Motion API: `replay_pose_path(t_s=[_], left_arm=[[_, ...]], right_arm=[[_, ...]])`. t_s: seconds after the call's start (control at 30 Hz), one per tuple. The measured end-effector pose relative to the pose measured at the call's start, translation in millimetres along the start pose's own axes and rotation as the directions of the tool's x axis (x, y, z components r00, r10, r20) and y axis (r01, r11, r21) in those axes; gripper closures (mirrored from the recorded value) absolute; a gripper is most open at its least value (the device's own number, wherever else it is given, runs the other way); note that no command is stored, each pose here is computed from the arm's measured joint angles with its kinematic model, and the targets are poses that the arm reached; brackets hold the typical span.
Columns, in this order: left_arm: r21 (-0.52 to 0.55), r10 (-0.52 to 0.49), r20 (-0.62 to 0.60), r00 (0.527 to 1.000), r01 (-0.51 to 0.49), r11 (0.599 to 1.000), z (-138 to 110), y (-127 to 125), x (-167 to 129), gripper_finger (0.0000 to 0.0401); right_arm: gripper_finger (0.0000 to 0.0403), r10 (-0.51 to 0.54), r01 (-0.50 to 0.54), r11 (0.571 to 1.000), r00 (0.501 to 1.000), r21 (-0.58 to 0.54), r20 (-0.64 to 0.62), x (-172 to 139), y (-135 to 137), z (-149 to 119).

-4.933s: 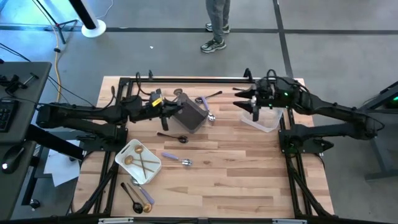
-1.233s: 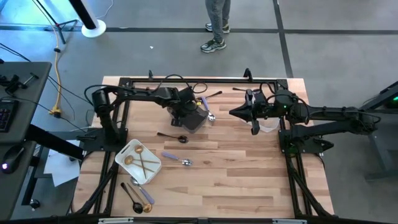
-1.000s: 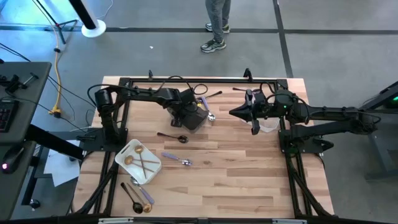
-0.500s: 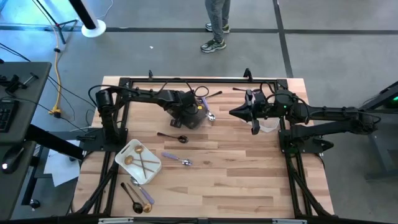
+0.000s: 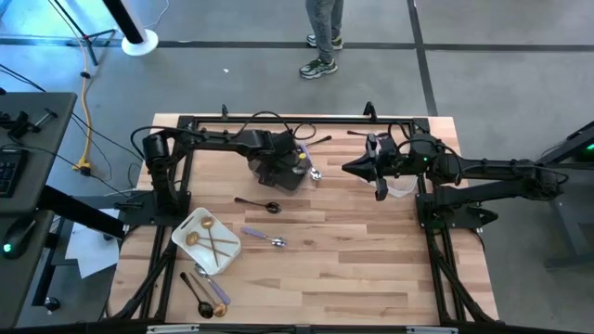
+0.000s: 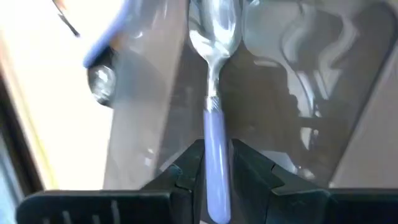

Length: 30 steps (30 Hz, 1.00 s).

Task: Sort silverware by color (type)
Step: Put the top right purple spoon into the black bin, then put the center purple spoon into the black bin

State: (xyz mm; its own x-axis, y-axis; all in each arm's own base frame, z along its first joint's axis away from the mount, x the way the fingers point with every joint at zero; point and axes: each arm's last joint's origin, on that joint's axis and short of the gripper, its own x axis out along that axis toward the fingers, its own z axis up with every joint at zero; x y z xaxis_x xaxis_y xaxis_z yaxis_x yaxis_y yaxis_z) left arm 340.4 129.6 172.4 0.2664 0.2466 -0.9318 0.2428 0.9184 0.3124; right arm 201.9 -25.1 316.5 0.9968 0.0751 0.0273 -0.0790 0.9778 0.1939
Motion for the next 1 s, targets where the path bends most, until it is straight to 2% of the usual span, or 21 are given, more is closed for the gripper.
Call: replay_pose_path(t_s=[0.17,0.3,0.43,0.57,0.7,0.77,0.87,1.0], left_arm=[[-0.001,-0.024,0.025,0.999,0.024,1.0,3,1,-3,0.0334],[0.004,-0.056,-0.002,0.998,0.056,0.998,0,-2,-3,0.0332],[-0.028,-0.057,-0.001,0.998,0.057,0.998,-1,-3,-13,0.0316],[-0.119,-0.017,0.073,0.997,0.026,0.993,-1,1,-39,0.0287],[-0.263,-0.021,0.229,0.973,0.082,0.961,-5,5,-80,0.0262],[-0.35,-0.022,0.326,0.945,0.142,0.926,-8,7,-103,0.0258],[-0.411,0.028,0.491,0.87,0.203,0.889,-14,3,-136,0.0273],[-0.427,0.157,0.69,0.707,0.221,0.877,-23,-13,-174,0.033]], right_arm=[[0.0403,0.0,0.0,1.0,1.0,0.008,0.0,0,0,0],[0.0403,0.0,0.0,1.0,1.0,0.007,0.0,0,0,0],[0.0403,-0.001,0.001,1.0,1.0,0.001,0.0,0,0,0],[0.0403,-0.001,0.001,1.0,1.0,0.0,0.0,0,0,0],[0.0403,-0.001,0.001,1.0,1.0,0.0,0.0,0,0,0],[0.0403,-0.001,0.001,1.0,1.0,0.0,0.0,0,0,0],[0.0403,-0.001,0.001,1.0,1.0,0.0,0.0,0,0,0],[0.0403,0.0,0.0,1.0,1.0,0.0,0.0,0,0,0]])
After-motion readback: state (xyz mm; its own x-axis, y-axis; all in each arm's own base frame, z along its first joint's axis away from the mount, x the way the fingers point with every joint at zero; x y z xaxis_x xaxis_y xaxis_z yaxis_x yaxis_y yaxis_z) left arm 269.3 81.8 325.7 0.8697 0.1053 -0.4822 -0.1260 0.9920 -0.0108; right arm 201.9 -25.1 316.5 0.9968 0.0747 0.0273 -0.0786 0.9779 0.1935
